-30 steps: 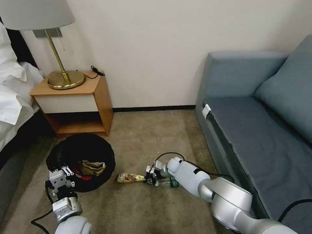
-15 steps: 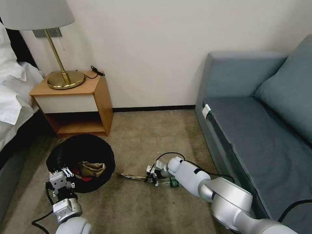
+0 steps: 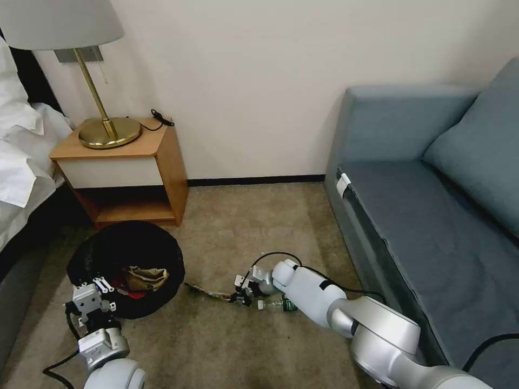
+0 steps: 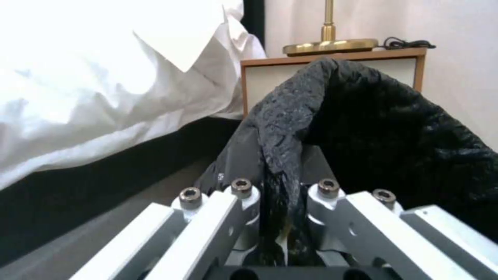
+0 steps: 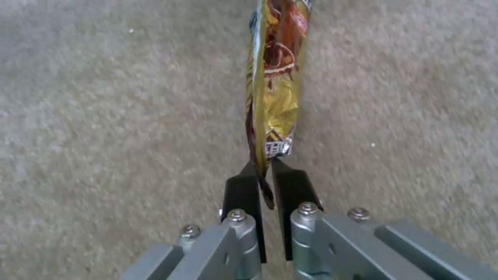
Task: Pick up the trash bin, then pick up the garbage on the floor and place it into the trash bin.
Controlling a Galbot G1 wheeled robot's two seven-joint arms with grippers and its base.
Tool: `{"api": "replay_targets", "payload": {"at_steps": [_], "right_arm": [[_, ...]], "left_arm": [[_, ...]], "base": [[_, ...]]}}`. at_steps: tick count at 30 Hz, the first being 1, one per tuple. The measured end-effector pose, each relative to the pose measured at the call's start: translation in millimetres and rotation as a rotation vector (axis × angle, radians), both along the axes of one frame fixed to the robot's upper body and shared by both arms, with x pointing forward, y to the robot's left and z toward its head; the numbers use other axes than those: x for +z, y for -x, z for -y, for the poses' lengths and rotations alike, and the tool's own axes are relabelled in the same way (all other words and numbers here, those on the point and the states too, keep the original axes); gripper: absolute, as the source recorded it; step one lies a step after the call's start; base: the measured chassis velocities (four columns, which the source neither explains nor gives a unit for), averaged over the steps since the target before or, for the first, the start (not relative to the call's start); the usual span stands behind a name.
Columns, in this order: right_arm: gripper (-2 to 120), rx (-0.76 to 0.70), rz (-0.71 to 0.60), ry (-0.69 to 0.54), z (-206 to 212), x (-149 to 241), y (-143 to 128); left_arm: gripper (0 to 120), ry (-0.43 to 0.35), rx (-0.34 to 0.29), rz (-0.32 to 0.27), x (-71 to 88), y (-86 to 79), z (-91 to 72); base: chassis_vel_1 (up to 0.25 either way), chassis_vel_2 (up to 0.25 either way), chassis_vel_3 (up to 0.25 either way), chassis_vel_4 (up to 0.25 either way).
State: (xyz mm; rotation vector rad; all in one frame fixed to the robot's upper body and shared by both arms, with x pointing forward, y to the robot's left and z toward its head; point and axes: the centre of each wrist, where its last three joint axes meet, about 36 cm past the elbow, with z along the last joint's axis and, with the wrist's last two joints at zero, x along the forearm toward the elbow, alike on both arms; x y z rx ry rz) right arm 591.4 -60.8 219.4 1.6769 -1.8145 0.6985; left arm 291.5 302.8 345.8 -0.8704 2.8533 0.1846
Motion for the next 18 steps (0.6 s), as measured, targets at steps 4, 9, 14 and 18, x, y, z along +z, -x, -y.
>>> {"api": "replay_targets", "payload": {"at_steps": [4,9,14,18], "right_arm": [[7,0.003,-0.005,-0.001,2.3,-0.7,0.8],[7,-0.02,-0.014,0.007,23.3,-5.6,1.6],[7,-0.053,-0.016,-0.008,43.7,-4.1,-0.8],[5,-0.091,-0.013,-0.034,65.9,2.3,-4.0]], "left_arm": [[0,0.0,0.008,0.005,1.9,-0.8,-2.8],[0,-0.002,0.012,0.008,3.0,-0.8,-4.9],[0,-0.004,0.013,0.007,2.9,-0.3,-5.8],[0,-0.004,0.016,0.002,-0.8,-0.5,-6.8]], "base": [[0.0,0.0,0.0,0.0],[0.0,0.0,0.0,0.0],[0.0,0.0,0.0,0.0],[0.0,0.0,0.0,0.0]]}}
